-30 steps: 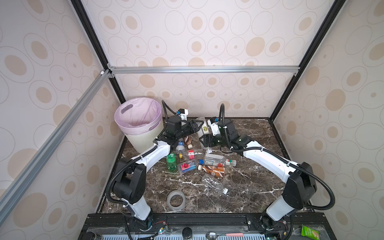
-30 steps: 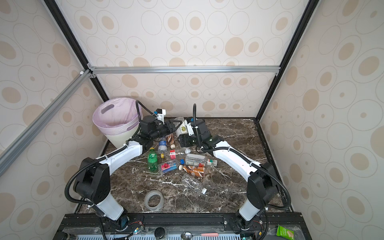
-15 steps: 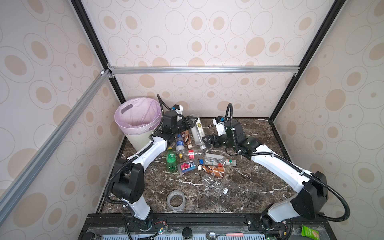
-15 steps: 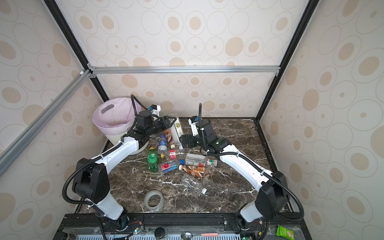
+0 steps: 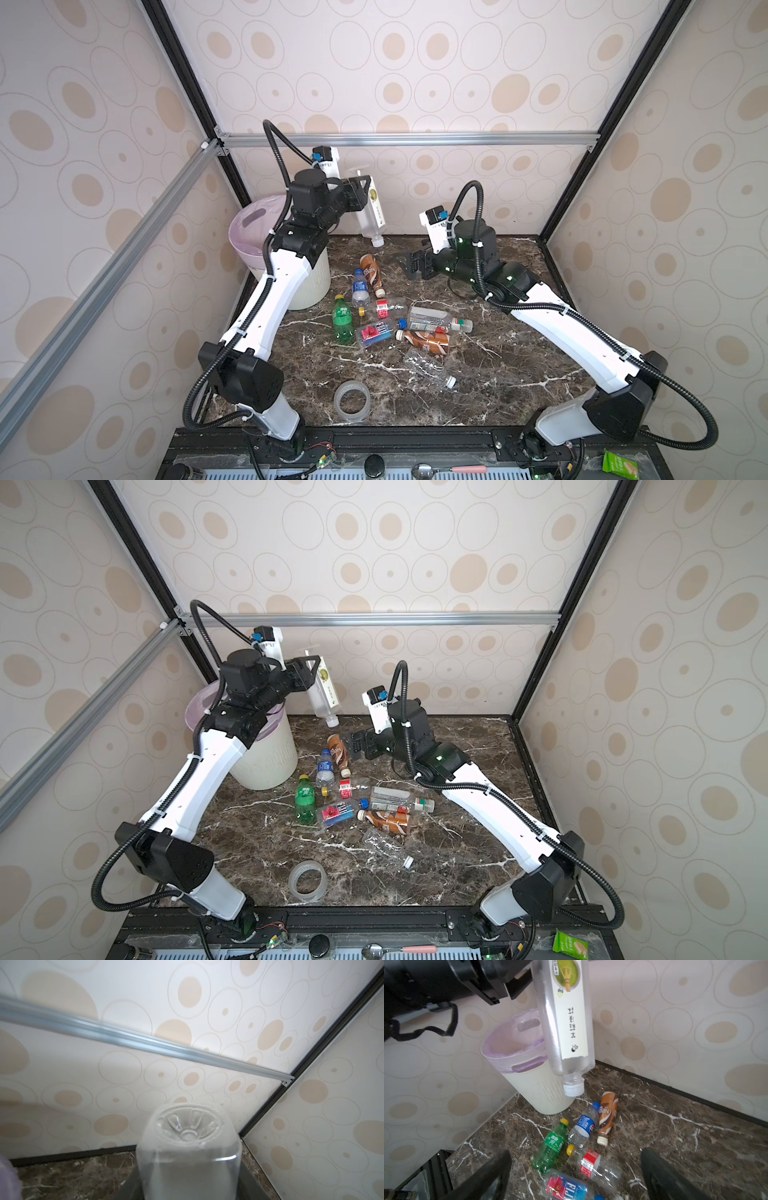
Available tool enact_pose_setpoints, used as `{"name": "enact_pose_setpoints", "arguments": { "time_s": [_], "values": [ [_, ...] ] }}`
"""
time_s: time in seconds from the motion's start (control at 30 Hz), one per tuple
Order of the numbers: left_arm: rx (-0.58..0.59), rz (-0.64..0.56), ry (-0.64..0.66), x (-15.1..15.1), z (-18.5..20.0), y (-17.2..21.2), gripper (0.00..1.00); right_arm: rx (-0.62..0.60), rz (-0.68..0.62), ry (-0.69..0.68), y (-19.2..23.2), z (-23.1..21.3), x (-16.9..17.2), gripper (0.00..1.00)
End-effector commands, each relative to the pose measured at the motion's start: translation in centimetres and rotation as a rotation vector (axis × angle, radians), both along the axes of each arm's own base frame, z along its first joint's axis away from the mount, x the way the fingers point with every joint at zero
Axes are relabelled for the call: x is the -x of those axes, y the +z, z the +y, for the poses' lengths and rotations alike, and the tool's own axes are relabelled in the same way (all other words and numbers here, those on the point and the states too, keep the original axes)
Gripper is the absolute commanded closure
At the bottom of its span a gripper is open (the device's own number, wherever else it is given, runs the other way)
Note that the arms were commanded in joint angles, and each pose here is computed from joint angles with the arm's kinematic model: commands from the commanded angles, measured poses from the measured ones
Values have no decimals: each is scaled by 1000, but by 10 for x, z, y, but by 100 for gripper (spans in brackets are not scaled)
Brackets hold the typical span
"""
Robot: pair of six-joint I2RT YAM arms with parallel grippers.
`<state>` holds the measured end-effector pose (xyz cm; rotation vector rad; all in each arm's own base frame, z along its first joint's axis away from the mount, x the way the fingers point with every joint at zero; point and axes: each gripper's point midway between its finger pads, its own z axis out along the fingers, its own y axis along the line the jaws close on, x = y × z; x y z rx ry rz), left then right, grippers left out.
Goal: Throw the plastic bottles in the bin
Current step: 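Carry the matcha bottle with left gripper over the bin and release it, then lower left arm back toward the pile while right gripper reaches the clear red-green-label bottle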
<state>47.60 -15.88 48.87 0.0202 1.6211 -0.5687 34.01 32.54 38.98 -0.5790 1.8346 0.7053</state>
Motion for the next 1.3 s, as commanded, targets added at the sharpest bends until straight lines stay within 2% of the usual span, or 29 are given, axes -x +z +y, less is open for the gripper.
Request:
{"name": "enact_pose_setpoints", "arguments": {
  "time_s": [0.0, 0.13, 0.37, 0.47, 0.53, 0.63, 0.77, 0.9, 0.93, 0.97, 1.03, 1.07, 1.17, 1.27],
  "values": [
    [-154, -102, 156, 21, 36, 44, 53, 14, -100, 126, 23, 28, 14, 0],
    [-255, -196, 298, 43, 66, 80, 53, -12, -233, 225, 51, 53, 36, 0],
    [-342, -392, 626, 104, 130, 144, 51, -41, -223, 240, 58, 65, 31, 0],
    [-335, -463, 716, 129, 146, 162, 51, -36, -213, 240, 55, 67, 31, 0],
    [-336, -484, 739, 134, 150, 165, 51, -28, -206, 235, 51, 67, 29, 0],
    [-360, -466, 740, 125, 149, 158, 50, -21, -200, 230, 48, 66, 28, 0],
    [-391, -402, 748, 95, 154, 131, 50, -12, -188, 223, 43, 65, 27, 0],
    [-424, -193, 784, 39, 180, 58, 49, 0, -178, 210, 37, 62, 27, 0],
    [-424, -115, 776, 23, 188, 34, 46, 2, -176, 208, 35, 61, 27, 0],
    [-422, -57, 763, 13, 192, 17, 37, 5, -175, 206, 34, 60, 28, 0],
    [-427, 1, 735, 3, 190, -1, 9, 14, -172, 201, 31, 58, 28, 0],
    [-409, -15, 715, 6, 187, 3, 1, 20, -170, 198, 30, 57, 28, 0],
    [-355, -102, 654, 20, 173, 32, 1, 31, -169, 189, 27, 55, 28, 0],
    [-334, -121, 583, 25, 155, 44, 1, 27, -169, 179, 26, 54, 26, 0]
  ]
}}
